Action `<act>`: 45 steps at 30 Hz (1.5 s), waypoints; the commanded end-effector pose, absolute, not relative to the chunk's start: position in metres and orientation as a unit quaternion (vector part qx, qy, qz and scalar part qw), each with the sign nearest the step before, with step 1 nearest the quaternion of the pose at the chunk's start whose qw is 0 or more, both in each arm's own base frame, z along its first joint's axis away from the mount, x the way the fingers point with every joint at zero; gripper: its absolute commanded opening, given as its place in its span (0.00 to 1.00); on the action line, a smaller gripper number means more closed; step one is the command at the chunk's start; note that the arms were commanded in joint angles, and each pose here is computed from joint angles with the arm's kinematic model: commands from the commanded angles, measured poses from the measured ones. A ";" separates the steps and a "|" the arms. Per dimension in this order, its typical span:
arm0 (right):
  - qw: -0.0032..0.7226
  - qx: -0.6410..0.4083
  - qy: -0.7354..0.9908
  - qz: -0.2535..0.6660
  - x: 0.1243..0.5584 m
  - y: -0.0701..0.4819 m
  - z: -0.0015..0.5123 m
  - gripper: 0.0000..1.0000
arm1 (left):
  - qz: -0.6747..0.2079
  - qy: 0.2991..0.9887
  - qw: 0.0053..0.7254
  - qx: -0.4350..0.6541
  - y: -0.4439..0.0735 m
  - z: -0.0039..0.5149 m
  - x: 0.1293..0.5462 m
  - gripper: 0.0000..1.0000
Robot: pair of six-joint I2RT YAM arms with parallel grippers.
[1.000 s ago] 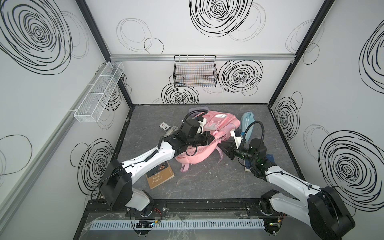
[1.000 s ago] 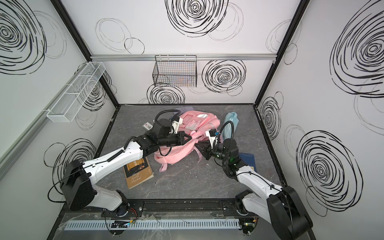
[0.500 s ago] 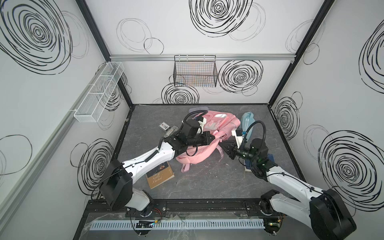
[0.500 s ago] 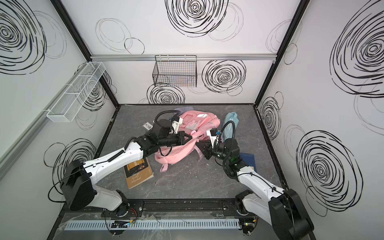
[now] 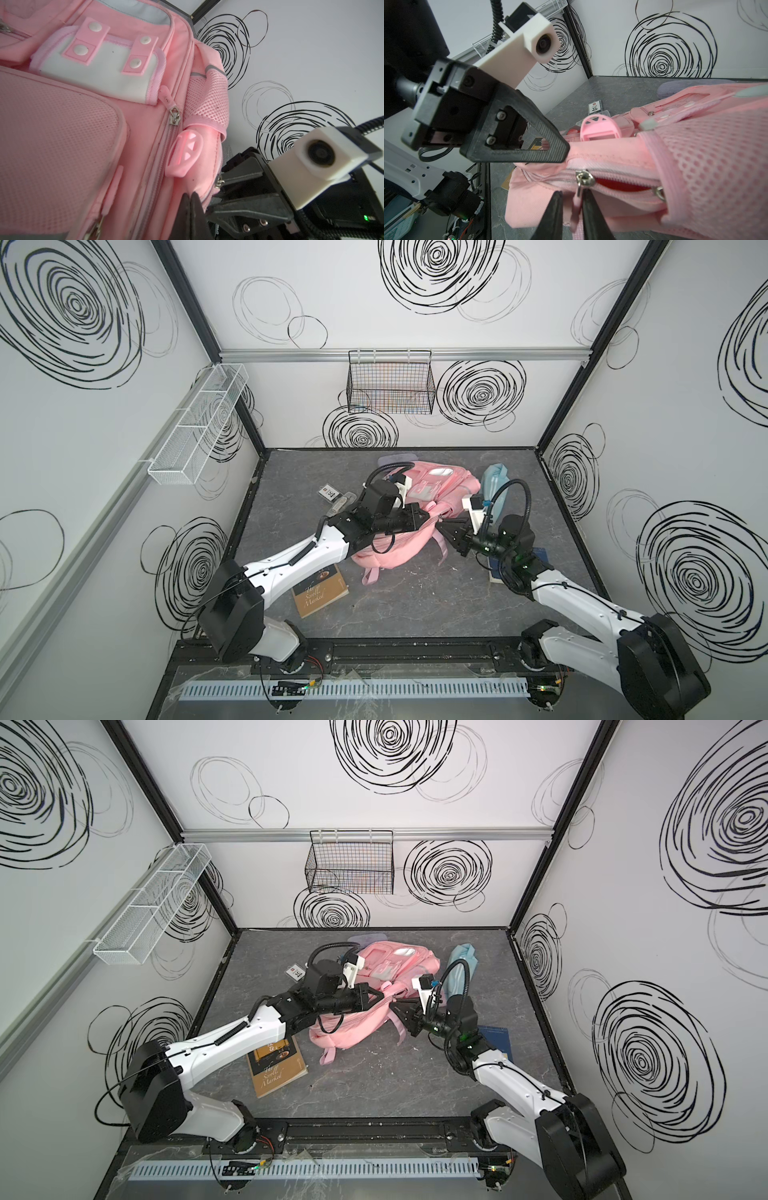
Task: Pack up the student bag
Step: 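Pull the zipper along the compartment with the right gripper while the left holds the bag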
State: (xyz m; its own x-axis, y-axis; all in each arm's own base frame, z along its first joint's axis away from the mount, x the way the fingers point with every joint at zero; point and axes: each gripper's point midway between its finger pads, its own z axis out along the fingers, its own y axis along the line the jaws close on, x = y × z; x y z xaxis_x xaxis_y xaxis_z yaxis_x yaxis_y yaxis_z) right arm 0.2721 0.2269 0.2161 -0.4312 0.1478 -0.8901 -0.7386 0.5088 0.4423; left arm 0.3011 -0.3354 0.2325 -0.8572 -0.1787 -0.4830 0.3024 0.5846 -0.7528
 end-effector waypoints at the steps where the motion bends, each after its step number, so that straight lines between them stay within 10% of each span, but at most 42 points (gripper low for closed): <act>1: 0.520 -0.200 0.698 0.450 0.282 0.225 0.237 0.11 | -0.509 0.797 0.322 0.048 -0.341 0.289 0.303 0.00; 4: 0.519 -0.195 0.706 0.441 0.283 0.223 0.238 0.00 | -0.505 0.797 0.329 0.039 -0.338 0.288 0.308 0.00; 36: 0.384 -0.321 0.830 0.247 0.216 0.275 0.202 0.00 | -0.565 0.734 0.349 -0.144 -0.319 0.305 0.391 0.00; 45: 0.415 -0.253 0.857 0.174 0.261 0.201 0.192 0.00 | -0.612 0.685 0.361 -0.159 -0.298 0.361 0.382 0.00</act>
State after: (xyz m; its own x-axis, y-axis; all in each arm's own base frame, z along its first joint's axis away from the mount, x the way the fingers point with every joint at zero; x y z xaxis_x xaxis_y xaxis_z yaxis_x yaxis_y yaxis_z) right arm 0.2759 0.2147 0.2082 -0.4850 -0.2267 -0.8446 -0.5331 0.8423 0.0800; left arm 0.3273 -0.3440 0.2278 -0.9038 -0.3806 -0.1957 0.0234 0.4126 -0.9106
